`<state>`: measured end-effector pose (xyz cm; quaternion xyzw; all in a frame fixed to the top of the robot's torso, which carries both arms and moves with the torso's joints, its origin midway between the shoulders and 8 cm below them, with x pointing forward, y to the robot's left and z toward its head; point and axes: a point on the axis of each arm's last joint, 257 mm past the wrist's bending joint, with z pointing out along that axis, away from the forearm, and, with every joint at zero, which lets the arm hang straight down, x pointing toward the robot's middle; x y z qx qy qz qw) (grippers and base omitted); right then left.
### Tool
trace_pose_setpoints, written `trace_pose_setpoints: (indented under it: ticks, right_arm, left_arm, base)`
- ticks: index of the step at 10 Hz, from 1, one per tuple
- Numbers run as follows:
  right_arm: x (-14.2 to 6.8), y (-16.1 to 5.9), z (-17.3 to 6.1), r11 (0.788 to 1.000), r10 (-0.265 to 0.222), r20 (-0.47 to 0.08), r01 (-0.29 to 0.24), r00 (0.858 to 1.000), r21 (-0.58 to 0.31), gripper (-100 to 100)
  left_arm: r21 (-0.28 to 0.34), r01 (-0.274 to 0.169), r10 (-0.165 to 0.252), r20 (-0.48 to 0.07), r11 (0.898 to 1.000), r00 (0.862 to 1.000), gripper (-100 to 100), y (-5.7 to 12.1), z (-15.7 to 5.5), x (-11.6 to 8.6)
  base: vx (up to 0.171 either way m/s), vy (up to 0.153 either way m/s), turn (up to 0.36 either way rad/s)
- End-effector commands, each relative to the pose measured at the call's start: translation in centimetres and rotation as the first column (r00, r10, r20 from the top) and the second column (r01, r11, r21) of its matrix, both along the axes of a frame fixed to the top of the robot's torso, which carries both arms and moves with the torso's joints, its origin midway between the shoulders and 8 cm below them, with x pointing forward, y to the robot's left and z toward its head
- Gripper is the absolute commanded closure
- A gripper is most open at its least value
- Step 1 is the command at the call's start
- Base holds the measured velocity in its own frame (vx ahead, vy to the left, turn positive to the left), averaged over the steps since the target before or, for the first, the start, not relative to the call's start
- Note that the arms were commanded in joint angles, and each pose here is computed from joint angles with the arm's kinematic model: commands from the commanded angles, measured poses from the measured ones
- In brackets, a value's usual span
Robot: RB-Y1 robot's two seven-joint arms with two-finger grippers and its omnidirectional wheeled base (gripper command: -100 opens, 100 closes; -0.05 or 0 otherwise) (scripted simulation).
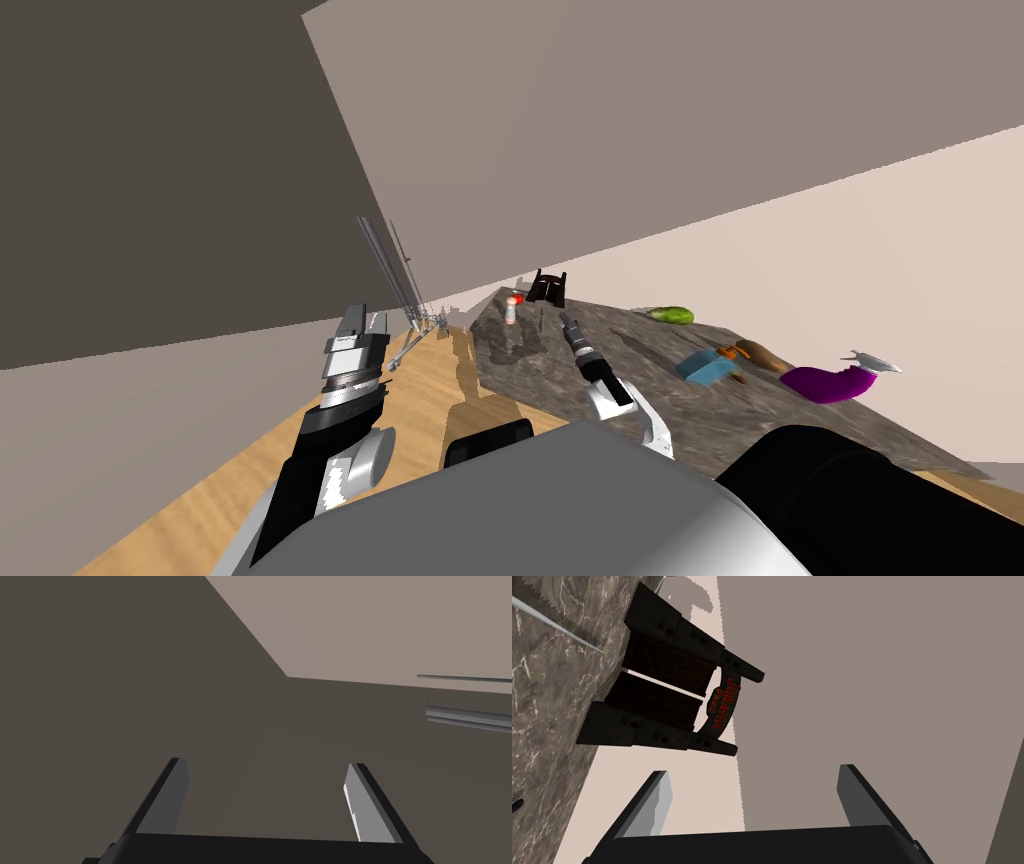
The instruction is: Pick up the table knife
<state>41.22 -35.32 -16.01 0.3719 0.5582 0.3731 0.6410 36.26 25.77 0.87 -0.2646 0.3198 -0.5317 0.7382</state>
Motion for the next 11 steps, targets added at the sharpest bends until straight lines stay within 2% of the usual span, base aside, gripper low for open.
trace_pose_setpoints:
  ticks: [1,3,4,7,8,10,11]
  right_arm:
    - [-0.1,-1.8,-2.0,0.999,-0.03,-0.069,0.028,0.997,-0.029,-100]
    - [-0.4,-5.0,-4.8,0.994,-0.078,-0.167,0.065,0.983,-0.085,-100]
    - [-0.5,-5.1,-5.0,0.994,-0.081,-0.174,0.067,0.981,-0.084,-100]
    - [-1.5,-9.7,-8.5,0.979,-0.158,-0.308,0.107,0.938,-0.175,-100]
    - [-1.5,-9.7,-8.5,0.979,-0.159,-0.31,0.108,0.937,-0.175,-100]
    - [-2.3,-12.4,-10.3,0.964,-0.204,-0.383,0.118,0.901,-0.237,-100]
    - [-2.3,-12.4,-10.3,0.964,-0.206,-0.385,0.119,0.9,-0.237,-100]
  left_arm:
    - [0.0,0.0,0.0,0.0,1.0,1.0,0,0.0,0.0,0.0]
    - [0.0,0.0,0.0,0.0,1.0,1.0,0,0.0,0.0,0.0]
    - [0.0,0.0,0.0,0.0,1.0,1.0,0,0.0,0.0,0.0]
    - [0.0,0.0,0.0,0.0,1.0,1.0,0,0.0,0.0,0.0]
    - [0.0,0.0,0.0,0.0,1.0,1.0,0,0.0,0.0,0.0]
    - [0.0,0.0,0.0,0.0,1.0,1.0,0,0.0,0.0,0.0]
    - [0.0,0.0,0.0,0.0,1.0,1.0,0,0.0,0.0,0.0]
  base:
    - [-0.001,0.056,0.152]
    - [-0.011,0.099,0.212]
    - [-0.003,0.07,0.047]
    - [0.018,0.07,0.156]
    - [0.017,0.068,0.029]
    - [0.033,0.055,0.11]
    - [0.033,0.035,0.062]
